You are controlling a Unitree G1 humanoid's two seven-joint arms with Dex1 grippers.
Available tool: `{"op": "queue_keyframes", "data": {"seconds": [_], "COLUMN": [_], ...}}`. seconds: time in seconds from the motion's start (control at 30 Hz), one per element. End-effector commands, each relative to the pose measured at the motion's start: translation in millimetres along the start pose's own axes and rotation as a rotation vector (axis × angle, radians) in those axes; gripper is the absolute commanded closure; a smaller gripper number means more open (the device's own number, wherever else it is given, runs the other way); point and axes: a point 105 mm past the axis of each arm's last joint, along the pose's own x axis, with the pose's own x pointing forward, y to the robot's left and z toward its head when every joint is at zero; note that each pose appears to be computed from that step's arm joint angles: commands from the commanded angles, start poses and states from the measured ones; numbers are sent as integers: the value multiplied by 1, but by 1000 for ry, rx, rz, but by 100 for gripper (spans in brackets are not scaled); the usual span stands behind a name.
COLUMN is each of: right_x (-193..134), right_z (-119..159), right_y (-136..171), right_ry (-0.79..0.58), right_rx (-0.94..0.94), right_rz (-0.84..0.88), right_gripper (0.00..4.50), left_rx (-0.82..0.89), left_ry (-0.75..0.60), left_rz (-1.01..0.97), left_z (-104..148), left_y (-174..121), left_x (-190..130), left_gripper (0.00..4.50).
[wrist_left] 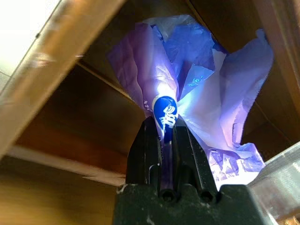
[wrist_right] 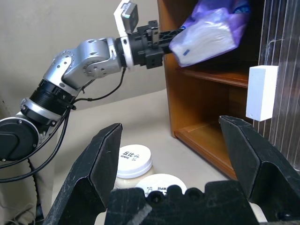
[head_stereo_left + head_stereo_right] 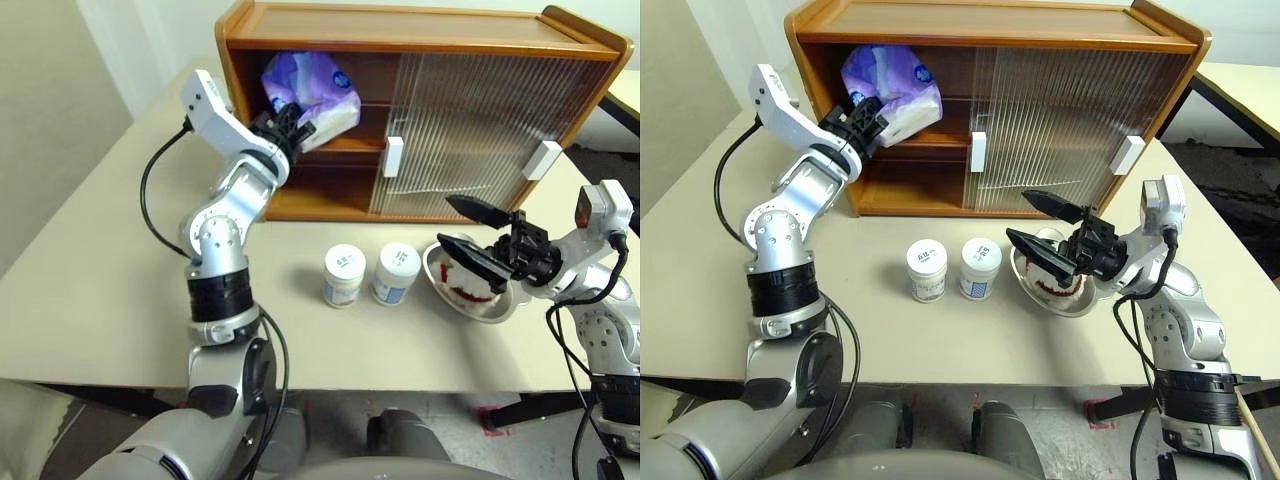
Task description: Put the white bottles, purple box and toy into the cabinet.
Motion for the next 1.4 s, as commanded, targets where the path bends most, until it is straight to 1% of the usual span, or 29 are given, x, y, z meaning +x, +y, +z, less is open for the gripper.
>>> {"op": "queue_keyframes", "data": {"seconds": [0.03, 0.1, 0.17, 0.2, 0.27, 0.33, 0.5, 0.63, 0.7, 0.77, 0.93, 1.0, 1.03, 1.07, 1.23, 1.3, 1.4], "right_x": [-1, -2, -3, -3, -3, -1, 2, 1, 0, -2, -4, -4, -5, -5, -4, -4, -3], "right_z": [0, 0, 0, 0, -1, 0, 2, 4, 4, 4, 3, 0, -1, -2, -3, -4, -4], "right_y": [1, 2, 2, 2, 3, 5, 6, 4, 2, -1, -5, -5, -4, -3, -1, 0, 2], "right_ry": [12, 14, 13, 14, 15, 15, 15, 18, 18, 13, 9, 10, 9, 9, 8, 10, 11], "right_rx": [-21, -22, -24, -24, -23, -23, -25, -25, -24, -23, -23, -21, -21, -22, -26, -28, -25], "right_rz": [4, 2, -7, -8, -8, -8, -9, -13, -15, -18, -19, -17, -17, -17, -16, -19, -25], "right_gripper": [0, 0, 0, 0, 0, 0, 0, 0, 0, 0, 0, 0, 0, 0, 0, 0, 0], "left_rx": [-3, -4, -1, 3, 6, 53, 216, 486, 534, 525, 589, 653, 670, 674, 735, 784, 807], "left_ry": [-3, -1, 12, 16, 19, 46, 119, 200, 221, 233, 241, 247, 247, 239, 205, 185, 159], "left_rz": [16, 7, -5, -7, -7, -26, -60, -129, -210, -305, -390, -403, -405, -392, -319, -286, -258], "left_z": [-1, -1, -2, -2, -2, -6, -15, -19, -21, -23, -29, -35, -37, -38, -37, -32, -25], "left_y": [0, -2, -2, -1, 0, -1, 4, 16, 13, 2, -8, -10, -9, -8, 4, 9, 14], "left_x": [6, 6, 3, 1, 0, -6, -24, -51, -61, -68, -69, -64, -62, -56, -35, -26, -15], "left_gripper": [345, 271, 184, 162, 76, 2, 2, 2, 38, 98, 298, 372, 417, 448, 448, 448, 448]}}
